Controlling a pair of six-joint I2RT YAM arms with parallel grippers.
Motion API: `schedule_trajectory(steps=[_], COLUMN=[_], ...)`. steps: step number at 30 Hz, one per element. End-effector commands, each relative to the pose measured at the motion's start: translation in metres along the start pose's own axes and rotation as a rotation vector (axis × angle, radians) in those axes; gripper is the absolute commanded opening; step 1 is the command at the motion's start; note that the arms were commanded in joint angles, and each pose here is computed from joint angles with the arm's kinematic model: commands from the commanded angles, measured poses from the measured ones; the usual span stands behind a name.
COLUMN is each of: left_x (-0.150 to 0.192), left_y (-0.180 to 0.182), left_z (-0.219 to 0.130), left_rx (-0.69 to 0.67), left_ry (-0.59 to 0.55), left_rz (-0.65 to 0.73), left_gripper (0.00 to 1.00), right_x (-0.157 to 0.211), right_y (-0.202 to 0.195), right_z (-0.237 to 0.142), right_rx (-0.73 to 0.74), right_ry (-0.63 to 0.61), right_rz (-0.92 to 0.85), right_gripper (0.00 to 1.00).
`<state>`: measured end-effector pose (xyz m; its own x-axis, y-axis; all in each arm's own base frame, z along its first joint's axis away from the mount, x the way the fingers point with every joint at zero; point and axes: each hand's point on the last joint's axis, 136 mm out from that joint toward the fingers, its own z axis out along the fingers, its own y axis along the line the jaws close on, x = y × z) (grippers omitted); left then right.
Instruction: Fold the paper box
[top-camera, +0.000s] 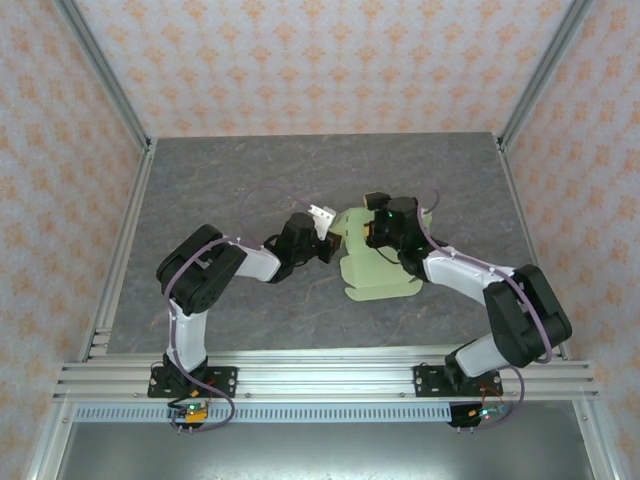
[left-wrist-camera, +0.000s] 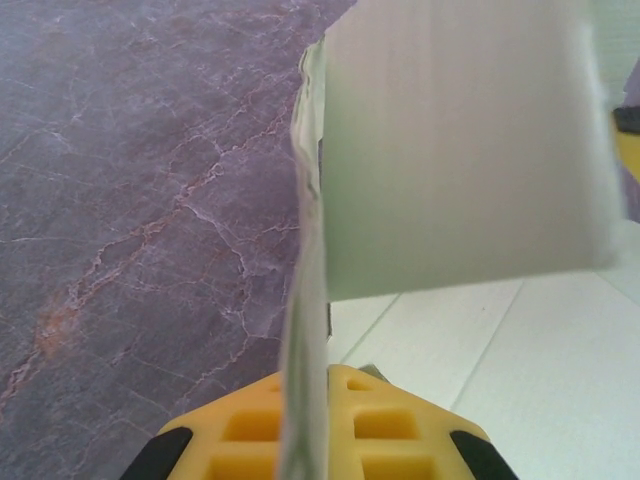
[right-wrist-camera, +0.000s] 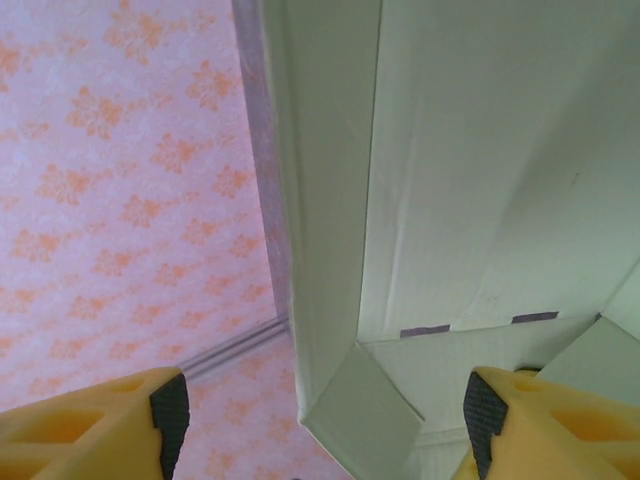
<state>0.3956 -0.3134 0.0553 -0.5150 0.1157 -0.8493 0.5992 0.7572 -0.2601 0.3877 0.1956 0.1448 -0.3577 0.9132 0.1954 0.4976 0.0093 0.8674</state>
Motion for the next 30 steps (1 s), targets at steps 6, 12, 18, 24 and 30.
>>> schedule_trajectory(steps=[6,12,18,24,30], left_x=[-0.003,-0.011,-0.009,-0.014,-0.032], left_y=[-0.004,-0.004,0.0,-0.009,-0.018], left_z=[0.001,-0.002,-0.004,-0.01,-0.052], left_rx=[-0.013,-0.018,-0.046,0.004,0.003], left_ry=[-0.036,-0.062,-0.055,-0.049,-0.115], left_rz=[0.055,0.045,0.041,-0.011,-0.033], left_gripper=[0.02,0.03,0.03,0.26,0.44], right_x=[-0.022,-0.018,-0.018,-0.023,-0.033], right_y=[0.012,-0.002,-0.006,-0.016,-0.01], right_z=[0.012,0.03,0.025,0.013,0.005], right_rx=[0.025,0.025,0.028,0.018,-0.086], right_ry=[-0.058,-0.013,-0.012,-0.04,-0.091], right_rz=[0.082,0.119,0.1,0.058,-0.006], right_gripper=[0.44,0.27,0.19,0.15,0.12])
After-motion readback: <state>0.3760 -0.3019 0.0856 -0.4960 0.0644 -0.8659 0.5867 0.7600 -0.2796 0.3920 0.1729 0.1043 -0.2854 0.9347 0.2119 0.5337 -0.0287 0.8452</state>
